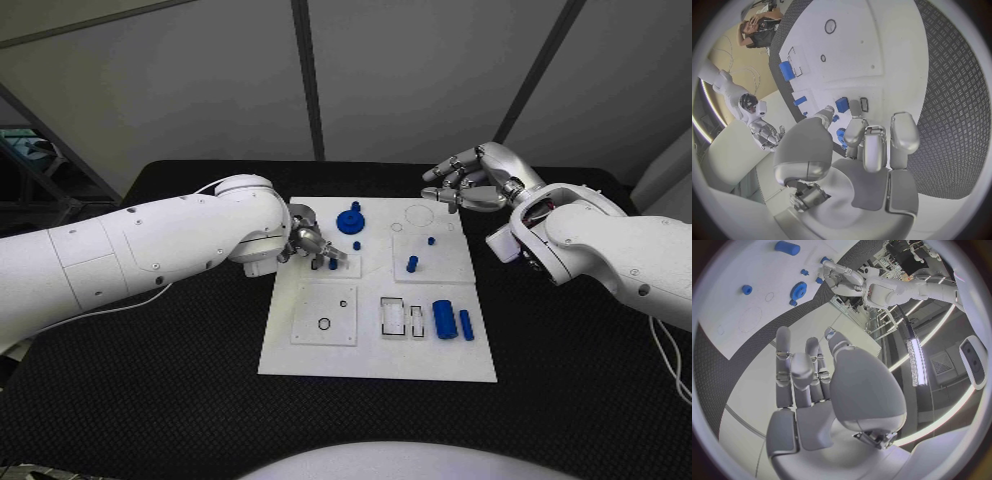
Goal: Assemble the parts on the task board
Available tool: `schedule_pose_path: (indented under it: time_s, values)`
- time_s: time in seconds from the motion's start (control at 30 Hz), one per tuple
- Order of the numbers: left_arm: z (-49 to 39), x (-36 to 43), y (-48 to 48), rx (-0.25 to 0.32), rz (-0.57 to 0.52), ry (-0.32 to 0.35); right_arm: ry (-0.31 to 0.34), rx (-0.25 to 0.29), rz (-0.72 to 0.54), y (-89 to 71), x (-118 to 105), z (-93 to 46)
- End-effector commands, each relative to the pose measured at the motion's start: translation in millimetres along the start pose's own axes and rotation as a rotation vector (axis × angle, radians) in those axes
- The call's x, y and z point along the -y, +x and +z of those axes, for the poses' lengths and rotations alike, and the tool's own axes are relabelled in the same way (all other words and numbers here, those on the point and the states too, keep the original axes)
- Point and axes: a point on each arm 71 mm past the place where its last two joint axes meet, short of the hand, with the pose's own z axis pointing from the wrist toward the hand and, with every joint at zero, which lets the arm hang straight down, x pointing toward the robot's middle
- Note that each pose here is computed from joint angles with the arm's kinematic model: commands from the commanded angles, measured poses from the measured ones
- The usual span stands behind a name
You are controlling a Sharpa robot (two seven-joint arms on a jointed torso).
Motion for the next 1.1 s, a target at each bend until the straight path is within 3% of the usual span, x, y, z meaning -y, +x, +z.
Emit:
schedule_pose_path:
  time_s: [0.03,0.27,0.47,0.57,0.67,0.77,1.1]
  values:
    - [-3.8,2.9,-5.5,0.018,-0.014,0.018,-0.005,-0.004,0.005,-0.3,-0.9,0.4]
    - [-18.4,3.1,-29.0,0.043,-0.039,0.046,-0.003,-0.001,0.004,-1.1,0.1,0.5]
    - [-32.0,-7.2,-62.1,0.070,-0.065,0.051,0.000,0.002,0.003,-2.3,1.3,0.4]
    - [-33.6,-12.5,-76.0,0.085,-0.076,0.040,0.001,0.002,0.002,-2.5,1.6,0.5]
    - [-31.1,-18.9,-88.5,0.090,-0.086,0.019,0.001,0.002,0.003,-2.0,1.4,0.9]
    - [-24.6,-22.7,-93.6,0.084,-0.088,-0.004,0.001,0.000,0.004,-1.3,1.0,1.3]
    - [3.1,-29.8,-86.1,0.044,-0.063,-0.058,-0.001,-0.004,0.005,0.3,0.1,2.1]
